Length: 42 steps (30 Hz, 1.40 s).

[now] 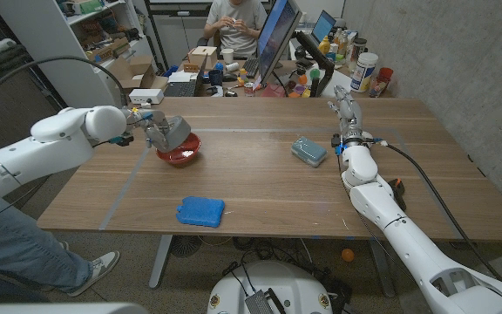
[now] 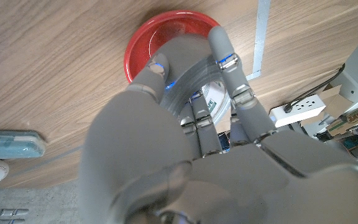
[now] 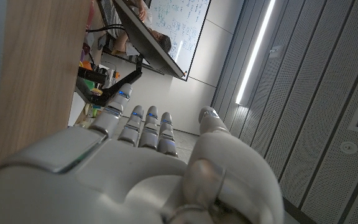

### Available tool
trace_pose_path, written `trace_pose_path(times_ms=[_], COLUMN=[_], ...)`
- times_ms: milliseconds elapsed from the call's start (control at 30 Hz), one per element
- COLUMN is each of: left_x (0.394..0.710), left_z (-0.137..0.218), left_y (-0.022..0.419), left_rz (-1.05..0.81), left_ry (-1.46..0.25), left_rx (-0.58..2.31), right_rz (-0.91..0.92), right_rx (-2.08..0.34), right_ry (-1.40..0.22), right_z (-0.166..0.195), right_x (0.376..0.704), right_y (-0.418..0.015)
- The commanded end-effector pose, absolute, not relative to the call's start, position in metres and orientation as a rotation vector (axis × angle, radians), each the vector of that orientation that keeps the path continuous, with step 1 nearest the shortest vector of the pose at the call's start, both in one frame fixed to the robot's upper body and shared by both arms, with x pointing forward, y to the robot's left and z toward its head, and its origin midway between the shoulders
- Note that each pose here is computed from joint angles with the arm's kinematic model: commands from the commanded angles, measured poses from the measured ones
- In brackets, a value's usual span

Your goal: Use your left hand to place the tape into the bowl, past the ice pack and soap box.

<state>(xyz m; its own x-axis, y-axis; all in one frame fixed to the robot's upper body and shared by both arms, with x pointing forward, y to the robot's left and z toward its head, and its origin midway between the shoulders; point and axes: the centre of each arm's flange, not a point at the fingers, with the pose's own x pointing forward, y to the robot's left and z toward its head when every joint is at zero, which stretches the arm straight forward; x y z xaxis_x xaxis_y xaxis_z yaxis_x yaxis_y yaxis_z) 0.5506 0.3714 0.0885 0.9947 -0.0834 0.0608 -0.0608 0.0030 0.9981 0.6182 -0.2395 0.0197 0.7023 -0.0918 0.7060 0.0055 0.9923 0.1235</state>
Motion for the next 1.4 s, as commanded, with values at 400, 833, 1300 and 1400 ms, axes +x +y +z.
trace_pose_path(times_ms=[400, 833, 1300, 1400], left_x=[0.565, 0.568, 0.575, 0.576], left_z=[0.078, 0.068, 0.058, 0.057], left_y=[0.366, 0.364, 0.363, 0.363], left_rz=[-0.067, -0.088, -0.116, -0.127], left_ry=[-0.071, -0.059, -0.058, -0.064], left_rx=[1.553, 1.533, 1.486, 1.477], right_rz=[-0.048, -0.044, -0.059, -0.061], right_rx=[0.124, 0.119, 0.11, 0.107], right_ry=[-0.774, -0.75, -0.73, -0.731], right_z=[0.015, 0.007, 0.001, 0.001], right_x=[0.627, 0.628, 0.623, 0.622], right_y=[-0.241, -0.241, -0.247, -0.247])
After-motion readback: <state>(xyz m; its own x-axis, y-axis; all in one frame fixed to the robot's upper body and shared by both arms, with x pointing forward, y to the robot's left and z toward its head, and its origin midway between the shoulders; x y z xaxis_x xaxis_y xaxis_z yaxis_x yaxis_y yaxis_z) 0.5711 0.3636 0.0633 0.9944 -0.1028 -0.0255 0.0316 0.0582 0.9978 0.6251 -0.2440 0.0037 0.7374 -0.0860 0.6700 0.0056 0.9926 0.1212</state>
